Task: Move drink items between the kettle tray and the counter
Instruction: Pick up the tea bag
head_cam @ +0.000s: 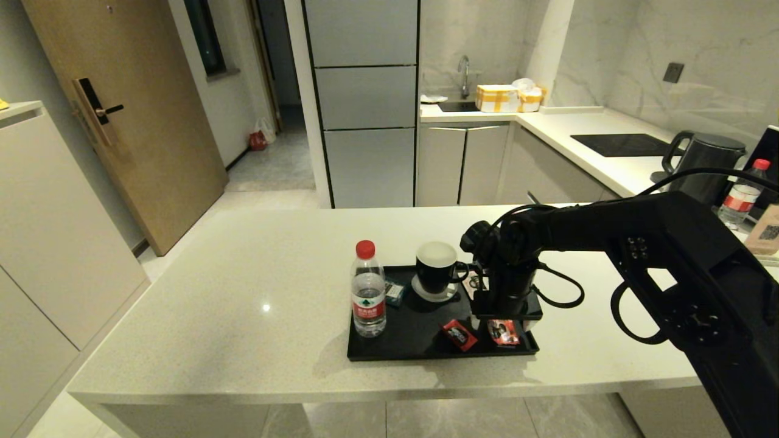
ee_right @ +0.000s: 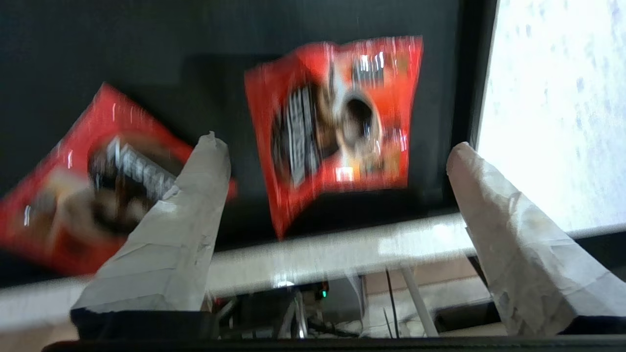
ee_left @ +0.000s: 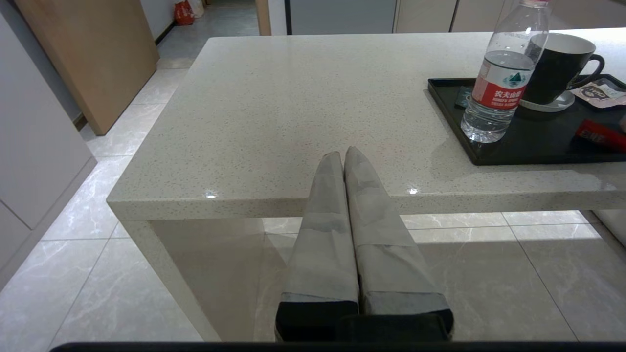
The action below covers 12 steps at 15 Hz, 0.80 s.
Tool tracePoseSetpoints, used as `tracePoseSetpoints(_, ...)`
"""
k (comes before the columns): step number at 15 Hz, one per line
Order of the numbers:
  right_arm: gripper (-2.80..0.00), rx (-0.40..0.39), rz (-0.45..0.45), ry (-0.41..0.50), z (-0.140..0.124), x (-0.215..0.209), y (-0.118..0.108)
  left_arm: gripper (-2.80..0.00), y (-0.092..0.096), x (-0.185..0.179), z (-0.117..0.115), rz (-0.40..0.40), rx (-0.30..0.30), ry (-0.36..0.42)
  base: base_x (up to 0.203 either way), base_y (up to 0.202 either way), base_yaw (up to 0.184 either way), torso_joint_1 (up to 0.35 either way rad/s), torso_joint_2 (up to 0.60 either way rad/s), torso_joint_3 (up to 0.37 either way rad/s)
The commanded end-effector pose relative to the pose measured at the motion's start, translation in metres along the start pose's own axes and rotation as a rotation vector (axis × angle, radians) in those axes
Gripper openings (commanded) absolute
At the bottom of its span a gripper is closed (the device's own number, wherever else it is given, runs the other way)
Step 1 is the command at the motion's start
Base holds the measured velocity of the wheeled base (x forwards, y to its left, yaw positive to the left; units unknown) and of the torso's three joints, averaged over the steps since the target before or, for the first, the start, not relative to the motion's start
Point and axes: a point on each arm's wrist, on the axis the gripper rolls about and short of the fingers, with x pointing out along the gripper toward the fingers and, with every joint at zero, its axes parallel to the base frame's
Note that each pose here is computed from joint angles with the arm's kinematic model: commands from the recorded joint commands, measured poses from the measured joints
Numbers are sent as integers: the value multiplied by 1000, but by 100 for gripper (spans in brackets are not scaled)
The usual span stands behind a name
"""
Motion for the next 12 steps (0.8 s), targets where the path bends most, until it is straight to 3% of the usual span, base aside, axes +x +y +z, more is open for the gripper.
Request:
tracePoseSetpoints(1, 0, 0, 1, -13, 2, 10, 4, -280, 0, 0, 0, 0, 0, 1, 0, 0, 0, 0, 0, 0)
tracePoseSetpoints(4, 0, -2, 8, -30, 5, 15, 6, -280, 0, 0, 0, 0, 0, -1, 0, 0, 0, 0, 0, 0)
tracePoseSetpoints(5, -280, 3, -4, -49, 6, 17, 7, -280, 0, 0, 0, 0, 0, -1, 0, 0, 0, 0, 0, 0)
tracePoseSetpoints(12, -280, 19, -27, -72, 6, 10, 5, -280, 0, 0, 0, 0, 0, -1, 0, 0, 0, 0, 0, 0)
